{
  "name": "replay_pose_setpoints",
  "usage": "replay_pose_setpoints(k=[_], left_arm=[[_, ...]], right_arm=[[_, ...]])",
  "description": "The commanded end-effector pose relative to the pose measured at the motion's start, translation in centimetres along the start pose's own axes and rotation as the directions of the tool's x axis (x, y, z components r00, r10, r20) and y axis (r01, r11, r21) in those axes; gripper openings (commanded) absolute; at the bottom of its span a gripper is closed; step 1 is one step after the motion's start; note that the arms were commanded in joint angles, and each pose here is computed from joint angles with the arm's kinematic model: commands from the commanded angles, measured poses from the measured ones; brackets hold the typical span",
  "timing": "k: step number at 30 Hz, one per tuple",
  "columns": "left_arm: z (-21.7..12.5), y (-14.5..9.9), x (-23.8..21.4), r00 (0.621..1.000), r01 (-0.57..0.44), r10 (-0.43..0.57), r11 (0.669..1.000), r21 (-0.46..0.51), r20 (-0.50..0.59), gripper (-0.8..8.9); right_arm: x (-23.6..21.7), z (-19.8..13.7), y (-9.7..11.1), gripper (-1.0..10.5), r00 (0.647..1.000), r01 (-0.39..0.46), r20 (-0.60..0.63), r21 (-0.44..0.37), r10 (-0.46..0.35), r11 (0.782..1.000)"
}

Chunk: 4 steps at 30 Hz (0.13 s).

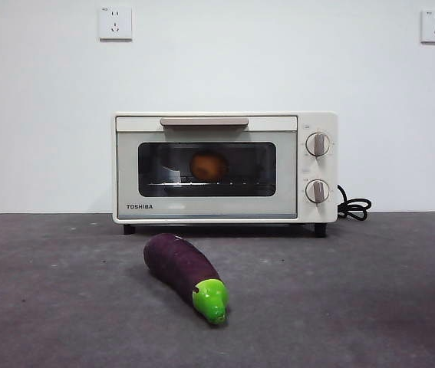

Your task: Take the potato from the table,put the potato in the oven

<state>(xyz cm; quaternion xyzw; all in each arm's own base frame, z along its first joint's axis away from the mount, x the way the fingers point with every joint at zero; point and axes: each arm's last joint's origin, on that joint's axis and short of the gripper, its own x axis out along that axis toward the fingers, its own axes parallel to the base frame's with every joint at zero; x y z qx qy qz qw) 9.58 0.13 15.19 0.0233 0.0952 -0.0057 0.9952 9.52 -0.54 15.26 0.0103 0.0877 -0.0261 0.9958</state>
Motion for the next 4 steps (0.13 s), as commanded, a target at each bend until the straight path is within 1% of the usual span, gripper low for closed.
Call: replay_pose_setpoints(k=[1, 4], left_arm=[[-0.28, -0.03, 0.12, 1.000, 0.000, 0.000, 1.000, 0.001, -0.003, -0.04], [-0.27, -0.03, 0.12, 1.000, 0.000, 0.000, 1.000, 0.001, -0.002, -0.04]], right_arm=[[0.09, -0.26, -0.01, 0.0, 1.000, 0.002, -0.003, 0.005, -0.002, 1.000], [0.09, -0.26, -0.01, 0.0, 1.000, 0.002, -0.003, 0.005, -0.002, 1.000]])
